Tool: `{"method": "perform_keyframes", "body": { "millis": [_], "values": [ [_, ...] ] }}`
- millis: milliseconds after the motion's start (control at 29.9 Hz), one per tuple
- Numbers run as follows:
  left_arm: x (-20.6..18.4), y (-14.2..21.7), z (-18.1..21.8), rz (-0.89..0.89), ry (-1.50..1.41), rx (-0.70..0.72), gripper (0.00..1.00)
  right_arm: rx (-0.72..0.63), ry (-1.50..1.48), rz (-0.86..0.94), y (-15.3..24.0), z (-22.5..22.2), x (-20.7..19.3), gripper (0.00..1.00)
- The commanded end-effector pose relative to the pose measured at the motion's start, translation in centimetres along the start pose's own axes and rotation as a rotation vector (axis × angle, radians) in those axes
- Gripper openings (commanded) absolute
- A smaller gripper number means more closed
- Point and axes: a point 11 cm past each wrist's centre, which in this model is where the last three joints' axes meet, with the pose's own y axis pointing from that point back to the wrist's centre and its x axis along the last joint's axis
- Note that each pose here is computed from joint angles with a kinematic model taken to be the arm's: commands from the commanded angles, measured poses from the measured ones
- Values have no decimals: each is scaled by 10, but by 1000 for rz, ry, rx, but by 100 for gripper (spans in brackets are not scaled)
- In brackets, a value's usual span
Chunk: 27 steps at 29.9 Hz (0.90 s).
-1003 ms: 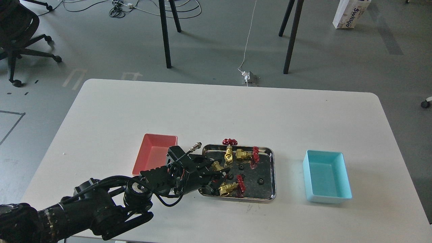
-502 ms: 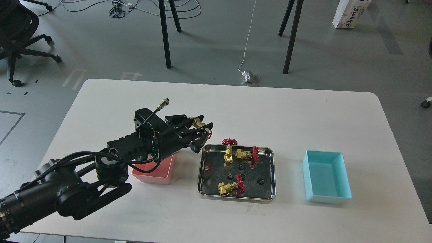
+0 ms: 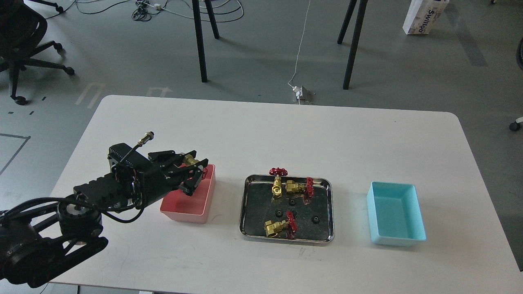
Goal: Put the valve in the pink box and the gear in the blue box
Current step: 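Carry the valve with the left gripper into the pink box and release, then withdraw the left arm and bring the right gripper over the tray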
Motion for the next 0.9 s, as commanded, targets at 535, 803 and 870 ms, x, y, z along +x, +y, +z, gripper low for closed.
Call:
{"method": "perform_keyframes", "body": {
  "millis": [535, 803, 870],
  "values": [
    [-42, -10, -5, -41, 77, 58, 70, -7, 26, -28, -13, 3, -20, 99],
    [6, -16, -28, 113, 158, 126, 96, -10, 28, -40, -14, 4, -23, 99],
    [47, -18, -46, 207, 245, 152, 99, -15, 37, -55, -14, 6, -27, 99]
  ]
}}
